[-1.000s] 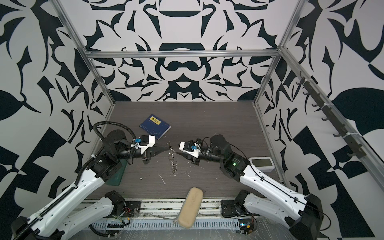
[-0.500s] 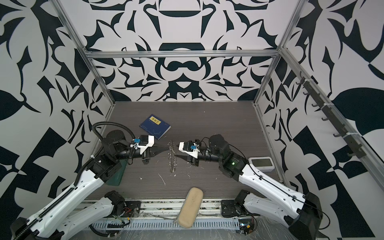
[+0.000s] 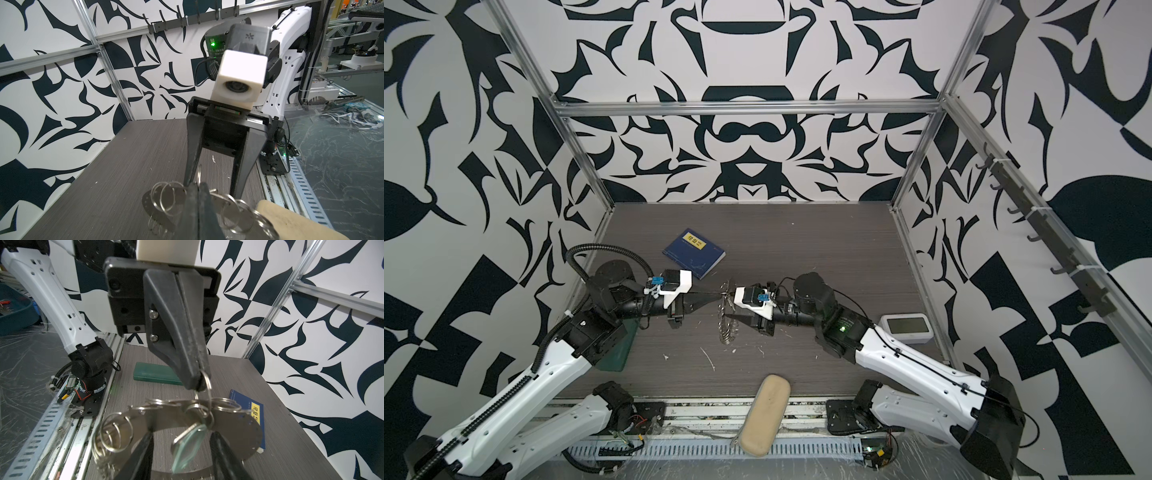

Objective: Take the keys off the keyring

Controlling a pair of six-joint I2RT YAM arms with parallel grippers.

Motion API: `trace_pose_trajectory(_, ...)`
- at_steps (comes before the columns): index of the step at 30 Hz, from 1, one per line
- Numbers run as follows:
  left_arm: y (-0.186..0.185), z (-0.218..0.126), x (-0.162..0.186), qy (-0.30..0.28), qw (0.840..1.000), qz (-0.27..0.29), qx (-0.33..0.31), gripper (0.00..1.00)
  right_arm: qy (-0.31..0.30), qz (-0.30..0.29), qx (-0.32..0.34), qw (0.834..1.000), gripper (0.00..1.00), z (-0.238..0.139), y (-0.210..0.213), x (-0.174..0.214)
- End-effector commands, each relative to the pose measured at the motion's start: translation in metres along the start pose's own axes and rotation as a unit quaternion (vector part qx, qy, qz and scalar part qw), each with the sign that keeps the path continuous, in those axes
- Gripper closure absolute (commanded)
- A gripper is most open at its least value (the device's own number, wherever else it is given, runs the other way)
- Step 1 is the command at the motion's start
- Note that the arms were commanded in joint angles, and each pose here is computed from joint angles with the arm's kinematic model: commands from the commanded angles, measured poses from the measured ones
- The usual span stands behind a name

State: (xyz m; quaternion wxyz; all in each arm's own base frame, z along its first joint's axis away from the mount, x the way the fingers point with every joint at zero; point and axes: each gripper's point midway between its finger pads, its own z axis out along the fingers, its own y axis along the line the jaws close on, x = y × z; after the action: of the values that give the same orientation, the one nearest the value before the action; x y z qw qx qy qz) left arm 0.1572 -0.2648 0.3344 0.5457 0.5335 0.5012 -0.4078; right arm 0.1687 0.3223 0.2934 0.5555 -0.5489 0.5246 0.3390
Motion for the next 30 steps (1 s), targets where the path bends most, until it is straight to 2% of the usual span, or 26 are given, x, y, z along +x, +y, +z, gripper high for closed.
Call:
trace_pose_trajectory(1,-0.001,-0.005,-0.013,-0.019,1.0,0.017,-0.004,1.0,-0.043,-0.017,0.03,0.999,0.57,-0.001,-0.012,-0.025)
trace_pose_trajectory(3,-0.002,-0.005,-0.013,-0.019,1.0,0.018,-0.006,1.0,-0.038,-0.02,0.033,0.998,0.66,0.0,-0.013,-0.024)
trace_pose_trajectory(7,-0.002,-0.006,-0.012,-0.019,1.0,0.019,-0.009,1.0,-0.031,-0.029,0.044,0.998,0.94,-0.005,-0.015,-0.024)
trace_pose_trajectory(9,-0.002,-0.007,-0.011,-0.019,1.0,0.02,-0.009,1.0,-0.029,-0.033,0.049,0.998,1.0,-0.009,-0.015,-0.025)
trace_pose_trajectory(13,-0.003,-0.007,-0.01,-0.02,0.999,0.027,-0.012,1.0,-0.025,-0.039,0.056,0.997,1.0,-0.016,-0.015,-0.028)
trace_pose_trajectory(18,-0.002,-0.009,-0.004,-0.017,0.997,0.07,-0.025,1.0,-0.022,-0.057,0.075,0.995,1.0,-0.022,-0.014,-0.029)
trace_pose_trajectory(20,0.0,-0.009,-0.001,-0.015,0.994,0.104,-0.033,1.0,-0.021,-0.071,0.08,0.994,1.0,-0.022,-0.011,-0.029)
trace_pose_trajectory(22,-0.006,-0.01,0.006,-0.014,0.986,0.166,-0.024,1.0,-0.014,-0.083,0.084,0.993,1.0,-0.02,-0.01,-0.027)
trace_pose_trajectory(25,0.001,-0.009,0.01,-0.013,0.977,0.207,-0.045,1.0,-0.002,-0.097,0.087,0.991,1.0,-0.017,-0.01,-0.023)
trace_pose_trajectory(30,0.008,-0.01,0.006,-0.028,0.953,0.292,-0.077,1.0,0.018,-0.124,0.116,0.985,1.0,-0.014,-0.019,-0.015)
